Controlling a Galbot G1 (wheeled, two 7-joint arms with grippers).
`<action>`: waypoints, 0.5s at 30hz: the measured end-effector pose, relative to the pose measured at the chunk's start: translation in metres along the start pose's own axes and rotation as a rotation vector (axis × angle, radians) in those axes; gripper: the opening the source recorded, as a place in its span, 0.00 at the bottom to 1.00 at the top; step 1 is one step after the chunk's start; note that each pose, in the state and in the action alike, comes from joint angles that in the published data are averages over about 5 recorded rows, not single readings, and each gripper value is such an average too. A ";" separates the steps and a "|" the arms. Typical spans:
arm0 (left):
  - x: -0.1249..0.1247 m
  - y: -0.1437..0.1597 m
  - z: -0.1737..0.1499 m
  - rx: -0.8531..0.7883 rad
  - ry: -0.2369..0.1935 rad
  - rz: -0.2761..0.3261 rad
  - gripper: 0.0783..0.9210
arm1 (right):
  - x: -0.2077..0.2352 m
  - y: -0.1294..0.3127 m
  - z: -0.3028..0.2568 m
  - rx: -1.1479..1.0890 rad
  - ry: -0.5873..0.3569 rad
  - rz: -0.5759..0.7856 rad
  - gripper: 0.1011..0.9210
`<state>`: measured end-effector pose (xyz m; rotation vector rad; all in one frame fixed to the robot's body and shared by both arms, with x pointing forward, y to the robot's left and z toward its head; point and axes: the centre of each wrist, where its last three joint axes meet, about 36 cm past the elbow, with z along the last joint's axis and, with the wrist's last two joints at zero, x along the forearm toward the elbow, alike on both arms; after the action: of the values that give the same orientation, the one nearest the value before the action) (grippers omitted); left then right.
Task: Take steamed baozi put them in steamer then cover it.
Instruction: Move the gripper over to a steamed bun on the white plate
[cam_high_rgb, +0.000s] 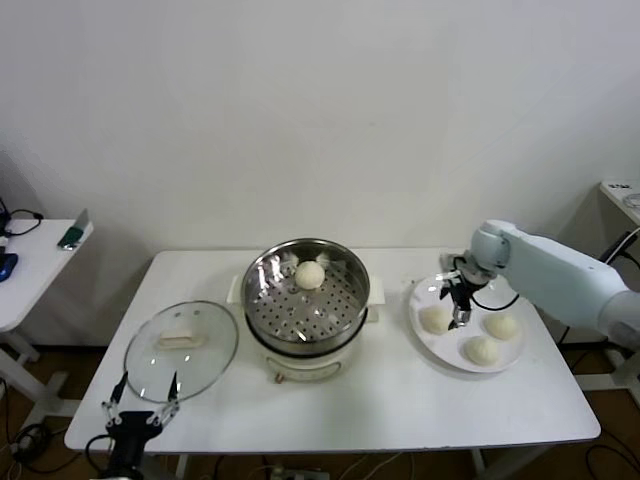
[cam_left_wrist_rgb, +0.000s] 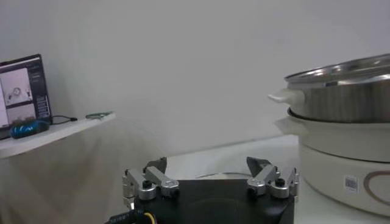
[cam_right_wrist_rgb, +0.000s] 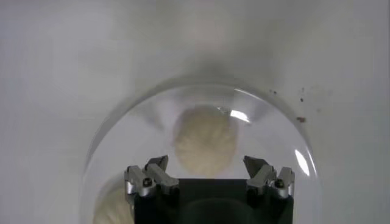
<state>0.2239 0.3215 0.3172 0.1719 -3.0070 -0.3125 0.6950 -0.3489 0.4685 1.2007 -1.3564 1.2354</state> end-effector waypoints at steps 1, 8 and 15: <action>0.000 0.000 0.001 -0.001 0.001 0.001 0.88 | -0.003 0.000 0.000 -0.002 0.000 -0.001 0.88; 0.002 -0.001 0.004 -0.008 0.007 0.003 0.88 | -0.017 -0.001 -0.001 -0.009 -0.003 -0.005 0.88; 0.003 -0.001 0.005 -0.013 0.010 0.002 0.88 | -0.021 -0.005 -0.004 -0.012 -0.014 -0.012 0.83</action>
<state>0.2206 0.3210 0.3123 0.1681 -2.9939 -0.3302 0.7026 -0.3434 0.4482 1.2098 -1.3628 1.2108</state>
